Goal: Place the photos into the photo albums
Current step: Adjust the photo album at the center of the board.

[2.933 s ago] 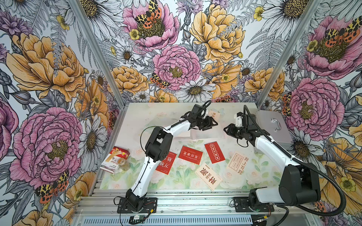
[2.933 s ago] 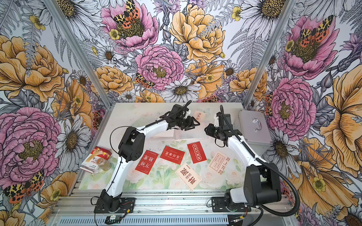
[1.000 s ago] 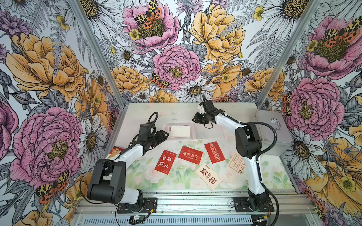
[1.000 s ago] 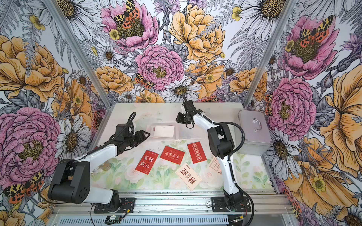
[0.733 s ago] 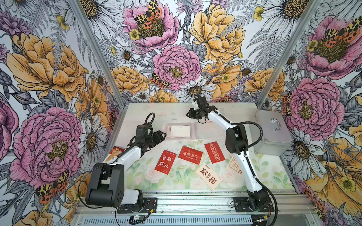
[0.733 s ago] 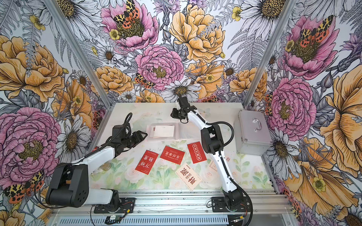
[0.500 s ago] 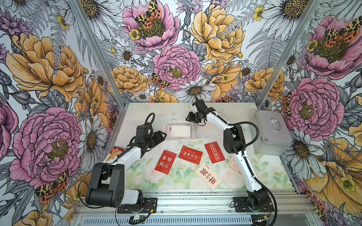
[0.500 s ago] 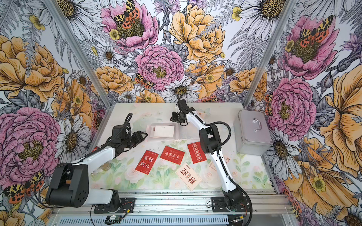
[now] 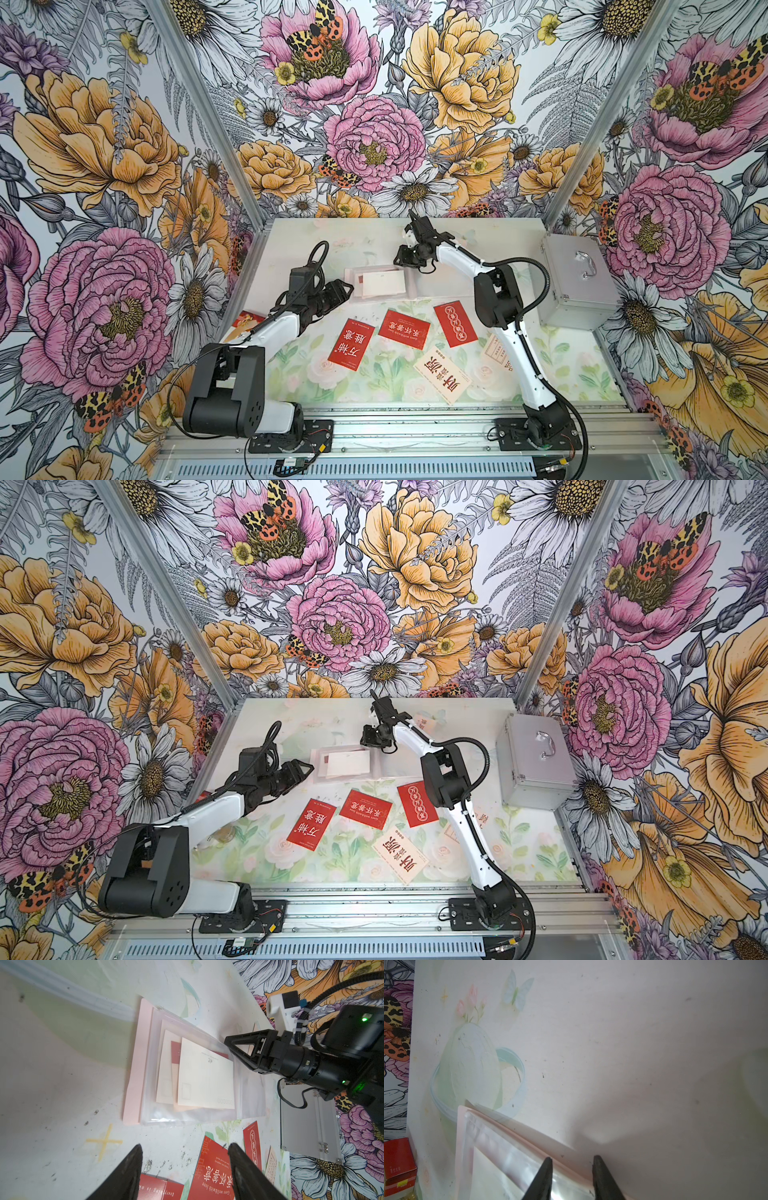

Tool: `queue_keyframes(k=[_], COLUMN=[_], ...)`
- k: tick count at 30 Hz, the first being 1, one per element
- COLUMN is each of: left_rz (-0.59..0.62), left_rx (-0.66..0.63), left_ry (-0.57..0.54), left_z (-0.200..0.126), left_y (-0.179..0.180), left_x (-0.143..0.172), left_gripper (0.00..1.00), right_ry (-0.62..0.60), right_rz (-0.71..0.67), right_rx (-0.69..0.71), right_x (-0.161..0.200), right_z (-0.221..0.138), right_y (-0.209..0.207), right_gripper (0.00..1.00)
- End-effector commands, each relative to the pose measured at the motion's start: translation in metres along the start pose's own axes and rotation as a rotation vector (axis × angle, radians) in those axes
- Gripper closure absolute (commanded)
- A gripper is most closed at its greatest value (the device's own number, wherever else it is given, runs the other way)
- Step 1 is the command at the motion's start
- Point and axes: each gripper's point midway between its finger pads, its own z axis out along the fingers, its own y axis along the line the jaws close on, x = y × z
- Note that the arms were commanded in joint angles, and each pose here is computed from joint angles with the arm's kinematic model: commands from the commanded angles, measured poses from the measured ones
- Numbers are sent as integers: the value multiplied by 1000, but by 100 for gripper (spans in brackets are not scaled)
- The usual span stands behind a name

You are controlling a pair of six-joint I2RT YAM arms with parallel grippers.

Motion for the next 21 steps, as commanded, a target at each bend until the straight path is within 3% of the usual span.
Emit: queue_keyframes(k=[1, 13, 21], left_rz=[25, 40, 31], left_rx=[29, 43, 49], left_ry=[-17, -27, -7], left_z=[-5, -13, -10], left_y=[-3, -8, -7], left_x=[-2, -1, 3], left_gripper=[33, 33, 33], right_ry=[33, 37, -40], right_rz=[-20, -47, -75], right_rx=[18, 48, 56], right_x=[13, 23, 0], right_z=[-10, -19, -46], right_y=[10, 18, 31], right_gripper=[65, 65, 65])
